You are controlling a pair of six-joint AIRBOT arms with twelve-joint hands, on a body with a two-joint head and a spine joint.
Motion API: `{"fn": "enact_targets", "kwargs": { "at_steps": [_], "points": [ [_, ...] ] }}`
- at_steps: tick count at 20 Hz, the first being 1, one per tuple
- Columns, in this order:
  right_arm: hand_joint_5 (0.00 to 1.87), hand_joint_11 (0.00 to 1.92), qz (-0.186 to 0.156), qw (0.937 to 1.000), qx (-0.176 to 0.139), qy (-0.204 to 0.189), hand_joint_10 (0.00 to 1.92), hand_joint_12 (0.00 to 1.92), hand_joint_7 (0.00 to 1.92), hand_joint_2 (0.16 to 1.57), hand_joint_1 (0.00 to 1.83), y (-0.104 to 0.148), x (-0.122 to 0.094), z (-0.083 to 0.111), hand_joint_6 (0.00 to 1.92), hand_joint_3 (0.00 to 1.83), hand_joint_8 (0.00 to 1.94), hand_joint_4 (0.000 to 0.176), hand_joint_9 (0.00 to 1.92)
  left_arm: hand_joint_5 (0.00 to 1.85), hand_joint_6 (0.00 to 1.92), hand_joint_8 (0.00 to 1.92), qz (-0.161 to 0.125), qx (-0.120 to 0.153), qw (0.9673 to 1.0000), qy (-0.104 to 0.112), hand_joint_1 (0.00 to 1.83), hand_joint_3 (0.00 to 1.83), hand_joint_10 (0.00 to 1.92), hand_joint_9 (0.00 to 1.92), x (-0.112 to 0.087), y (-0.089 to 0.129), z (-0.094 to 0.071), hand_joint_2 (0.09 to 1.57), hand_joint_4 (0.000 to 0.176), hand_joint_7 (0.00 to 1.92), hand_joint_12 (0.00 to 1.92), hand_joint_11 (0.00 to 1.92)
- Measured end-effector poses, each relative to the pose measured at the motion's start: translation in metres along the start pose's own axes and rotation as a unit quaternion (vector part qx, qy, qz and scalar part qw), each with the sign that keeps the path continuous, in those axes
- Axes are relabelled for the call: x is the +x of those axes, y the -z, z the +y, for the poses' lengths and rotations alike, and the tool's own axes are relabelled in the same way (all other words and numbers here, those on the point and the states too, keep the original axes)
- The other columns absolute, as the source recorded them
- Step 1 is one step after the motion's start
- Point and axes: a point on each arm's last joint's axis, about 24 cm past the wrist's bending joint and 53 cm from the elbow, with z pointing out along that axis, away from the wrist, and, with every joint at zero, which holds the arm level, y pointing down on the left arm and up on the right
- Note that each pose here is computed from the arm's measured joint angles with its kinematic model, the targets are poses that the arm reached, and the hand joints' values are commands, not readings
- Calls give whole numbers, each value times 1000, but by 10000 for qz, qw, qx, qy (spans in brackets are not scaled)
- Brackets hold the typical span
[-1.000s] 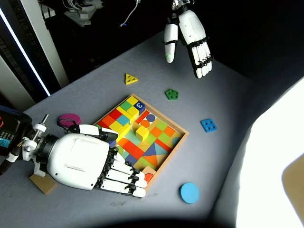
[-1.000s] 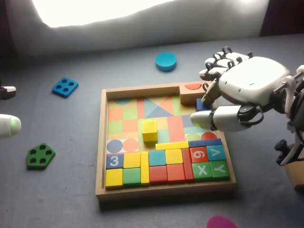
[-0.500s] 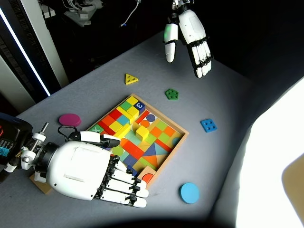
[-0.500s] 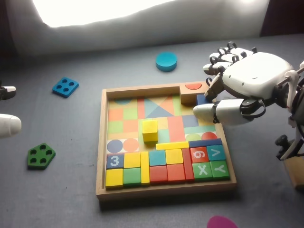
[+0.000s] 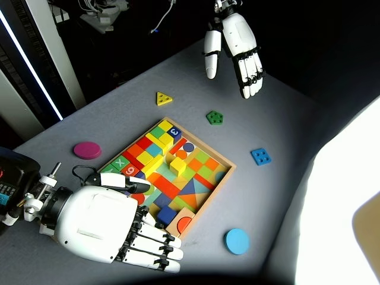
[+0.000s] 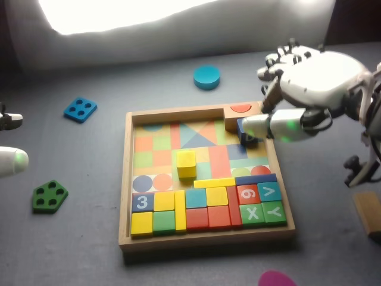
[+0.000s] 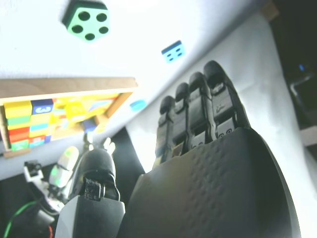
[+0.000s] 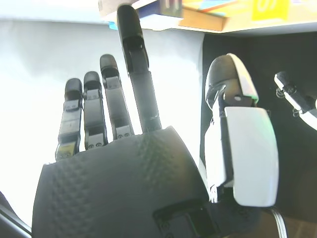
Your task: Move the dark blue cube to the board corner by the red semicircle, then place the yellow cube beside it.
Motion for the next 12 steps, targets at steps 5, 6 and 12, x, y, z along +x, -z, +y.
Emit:
{"fn": "enact_targets", "kwargs": {
  "at_steps": [5, 6, 12],
  "points": [
    [874, 0, -14, 10000, -63, -75, 0, 116, 253, 1162, 0, 0, -4, 7, 1, 0, 0, 0, 91, 128, 10, 5, -55, 127, 9999, -22, 0, 0, 2, 117, -3, 0, -6, 1280, 2, 163, 394, 0],
    [874, 0, 11, 9999, -75, -79, 0, 116, 253, 1162, 0, 0, -3, 8, 1, 0, 0, 0, 91, 128, 10, 5, -45, 121, 9999, -1, 0, 0, 2, 117, -2, 0, -6, 1280, 2, 163, 394, 0],
    [893, 0, 189, 9996, -227, -27, 4, 161, 306, 1157, 20, -4, 15, 25, 2, 0, 1, 0, 95, 146, 1, 1, -13, 94, 10000, 12, 0, 0, 1, 113, -1, 0, -4, 1285, 26, 141, 355, 0]
  ]
}}
